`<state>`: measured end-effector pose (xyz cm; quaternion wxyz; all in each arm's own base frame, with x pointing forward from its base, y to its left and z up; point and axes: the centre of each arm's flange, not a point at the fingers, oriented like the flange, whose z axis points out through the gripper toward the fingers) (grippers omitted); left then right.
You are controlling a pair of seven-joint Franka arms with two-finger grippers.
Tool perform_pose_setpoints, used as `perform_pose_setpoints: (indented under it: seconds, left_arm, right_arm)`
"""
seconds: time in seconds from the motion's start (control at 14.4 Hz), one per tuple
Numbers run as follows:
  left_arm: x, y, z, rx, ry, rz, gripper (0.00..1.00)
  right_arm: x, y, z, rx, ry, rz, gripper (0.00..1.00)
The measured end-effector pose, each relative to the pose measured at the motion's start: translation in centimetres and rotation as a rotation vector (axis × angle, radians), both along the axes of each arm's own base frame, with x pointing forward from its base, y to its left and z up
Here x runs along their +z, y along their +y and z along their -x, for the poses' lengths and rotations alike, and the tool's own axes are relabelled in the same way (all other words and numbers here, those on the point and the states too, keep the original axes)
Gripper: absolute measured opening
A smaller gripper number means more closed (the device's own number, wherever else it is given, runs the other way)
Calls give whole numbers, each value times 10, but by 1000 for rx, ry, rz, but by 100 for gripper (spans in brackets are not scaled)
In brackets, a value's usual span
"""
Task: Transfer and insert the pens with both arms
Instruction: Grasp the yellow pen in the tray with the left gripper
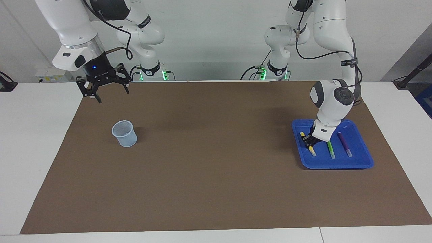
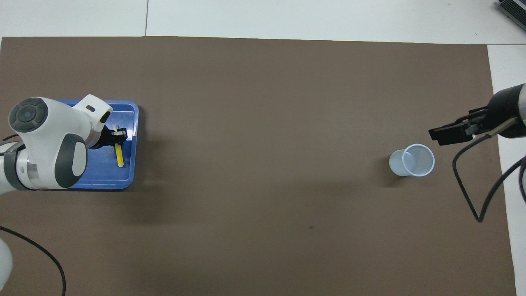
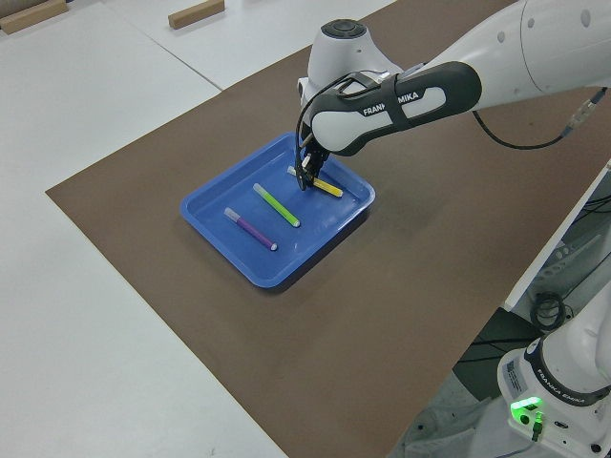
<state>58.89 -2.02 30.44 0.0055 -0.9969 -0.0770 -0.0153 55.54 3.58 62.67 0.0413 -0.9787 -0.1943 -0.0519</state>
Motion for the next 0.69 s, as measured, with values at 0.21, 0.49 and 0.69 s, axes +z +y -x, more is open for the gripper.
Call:
perform_pose_setpoints:
  seconds: [0.21,0.49,0.69]
  left_arm:
    - [25,1,-9,11,58,-5,17]
    - [87,1,-22,94,86,-3,17]
    - [122,-5,-19,262,100,72,17]
  right_arm:
    - [0,16,2,-54,14,-44,100]
    - [-2,45,6,-152,62,-168,100]
    - [-11,56,7,-219,107,-271,100]
